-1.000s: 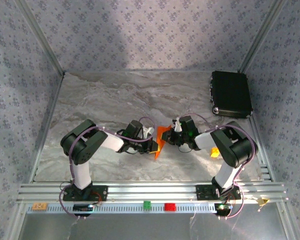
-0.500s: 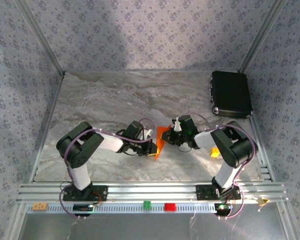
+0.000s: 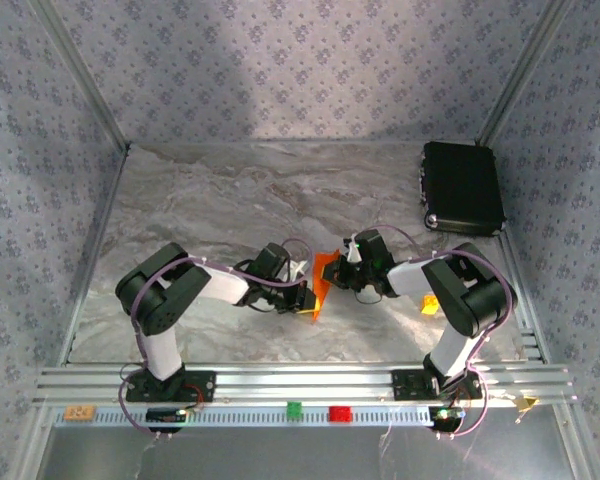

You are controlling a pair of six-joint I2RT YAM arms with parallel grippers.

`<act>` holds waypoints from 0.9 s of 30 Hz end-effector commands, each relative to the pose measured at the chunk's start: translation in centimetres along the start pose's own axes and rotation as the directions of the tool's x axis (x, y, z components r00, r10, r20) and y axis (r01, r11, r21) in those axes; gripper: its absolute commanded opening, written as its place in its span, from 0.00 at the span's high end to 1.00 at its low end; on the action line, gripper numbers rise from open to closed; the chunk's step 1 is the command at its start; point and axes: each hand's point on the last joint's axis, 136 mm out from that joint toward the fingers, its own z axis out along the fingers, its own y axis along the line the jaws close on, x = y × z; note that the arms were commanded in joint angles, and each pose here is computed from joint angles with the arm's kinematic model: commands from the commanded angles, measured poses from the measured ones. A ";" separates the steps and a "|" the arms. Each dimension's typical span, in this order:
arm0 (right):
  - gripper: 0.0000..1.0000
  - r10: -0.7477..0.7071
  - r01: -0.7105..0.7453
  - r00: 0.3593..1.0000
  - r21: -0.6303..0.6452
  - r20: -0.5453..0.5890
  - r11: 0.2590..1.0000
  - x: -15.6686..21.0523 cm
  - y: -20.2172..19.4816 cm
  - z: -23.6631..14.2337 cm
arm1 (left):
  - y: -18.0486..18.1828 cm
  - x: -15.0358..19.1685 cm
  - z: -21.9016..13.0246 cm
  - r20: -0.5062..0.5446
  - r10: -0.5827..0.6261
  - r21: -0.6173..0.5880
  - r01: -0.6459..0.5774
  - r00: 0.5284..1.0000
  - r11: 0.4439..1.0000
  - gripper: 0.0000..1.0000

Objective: Fold a paper plane with a square sheet of paper (pick it up from the middle)
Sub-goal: Perform the fifth fold on the wing at the bottom-center of the table.

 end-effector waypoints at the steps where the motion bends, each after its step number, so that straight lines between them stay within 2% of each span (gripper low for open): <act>1: 0.94 0.084 -0.073 0.996 0.257 -0.031 0.964 2.6 -6.6 -0.2 | 1.1 4.1 1.0 -0.172 -0.034 -0.031 0.029 0.984 0.999 1.00; 4: 0.95 0.086 -0.076 0.996 0.270 -0.028 0.960 2.6 -6.8 -0.3 | 1.9 4.8 1.2 -0.188 -0.051 -0.063 0.040 0.981 0.997 1.00; 10: 0.95 0.089 -0.079 0.996 0.286 -0.025 0.955 2.6 -7.1 -0.4 | 2.3 5.5 0.8 -0.196 -0.054 -0.077 0.040 0.979 0.996 0.93; 17: 0.95 0.090 -0.078 0.996 0.292 -0.026 0.953 2.7 -7.2 -0.5 | 1.2 6.1 0.3 -0.210 -0.021 -0.050 0.011 0.978 0.999 1.00; 19: 0.95 0.091 -0.079 0.996 0.300 -0.027 0.951 2.7 -7.3 -0.6 | 1.0 6.4 0.3 -0.225 -0.014 -0.041 0.005 0.974 0.999 0.88; 20: 0.95 0.092 -0.079 0.995 0.301 -0.028 0.950 2.7 -7.3 -0.6 | 1.1 6.6 0.3 -0.229 -0.012 -0.045 0.002 0.973 0.999 0.86; 22: 0.95 0.091 -0.079 0.996 0.300 -0.026 0.951 2.7 -7.3 -0.6 | 1.3 6.8 0.2 -0.230 -0.011 -0.056 -0.003 0.973 0.998 0.90; 24: 0.96 0.091 -0.078 0.996 0.302 -0.026 0.950 2.7 -7.3 -0.6 | 1.3 6.9 0.1 -0.228 -0.009 -0.057 -0.004 0.974 0.998 1.00; 27: 0.95 0.093 -0.081 0.995 0.302 -0.026 0.950 2.7 -7.4 -0.6 | 1.2 6.9 0.2 -0.232 -0.007 -0.053 -0.005 0.973 0.999 1.00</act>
